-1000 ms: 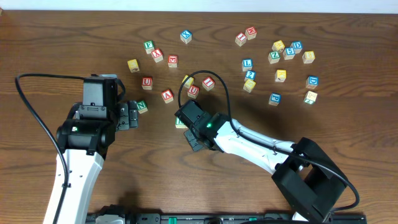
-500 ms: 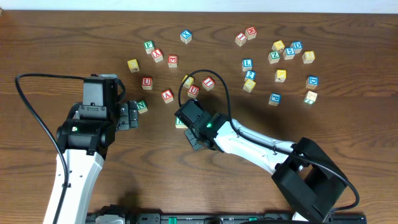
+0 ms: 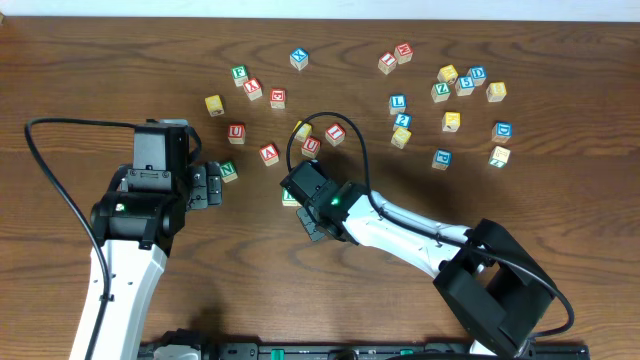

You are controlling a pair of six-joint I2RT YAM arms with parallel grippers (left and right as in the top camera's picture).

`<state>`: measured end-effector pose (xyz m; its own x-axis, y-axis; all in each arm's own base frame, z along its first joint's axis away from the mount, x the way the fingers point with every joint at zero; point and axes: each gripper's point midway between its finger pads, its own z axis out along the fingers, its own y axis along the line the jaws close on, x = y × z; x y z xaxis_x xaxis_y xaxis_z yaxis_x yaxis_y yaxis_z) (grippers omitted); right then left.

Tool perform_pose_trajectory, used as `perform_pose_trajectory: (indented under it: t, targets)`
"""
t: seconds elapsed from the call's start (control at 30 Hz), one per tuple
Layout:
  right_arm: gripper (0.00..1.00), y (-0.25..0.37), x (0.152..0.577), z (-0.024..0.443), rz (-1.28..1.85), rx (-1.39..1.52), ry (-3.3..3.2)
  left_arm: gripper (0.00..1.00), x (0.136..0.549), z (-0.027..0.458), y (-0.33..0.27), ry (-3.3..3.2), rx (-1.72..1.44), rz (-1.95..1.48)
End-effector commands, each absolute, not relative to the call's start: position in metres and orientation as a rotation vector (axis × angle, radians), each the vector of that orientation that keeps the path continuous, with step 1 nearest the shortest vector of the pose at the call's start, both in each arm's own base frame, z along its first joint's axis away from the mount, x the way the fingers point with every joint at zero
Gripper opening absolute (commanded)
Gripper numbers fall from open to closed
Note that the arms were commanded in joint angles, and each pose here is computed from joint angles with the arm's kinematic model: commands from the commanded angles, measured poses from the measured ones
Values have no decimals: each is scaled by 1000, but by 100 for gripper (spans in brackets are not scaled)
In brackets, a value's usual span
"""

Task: Spell out ROBOT

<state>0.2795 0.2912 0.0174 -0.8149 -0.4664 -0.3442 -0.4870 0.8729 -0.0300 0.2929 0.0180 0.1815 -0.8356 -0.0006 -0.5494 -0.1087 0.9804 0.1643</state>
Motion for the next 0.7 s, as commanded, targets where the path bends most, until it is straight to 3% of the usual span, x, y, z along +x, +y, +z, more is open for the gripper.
perform_pose_trajectory:
  t: [0.0,0.67]
  targets:
    - [1,286,281,12,43,-670,2708,100,293,183,22,2544,-78,275]
    - [1,286,286,14,30,-648,2690,100,293,183,22,2545,-79,275]
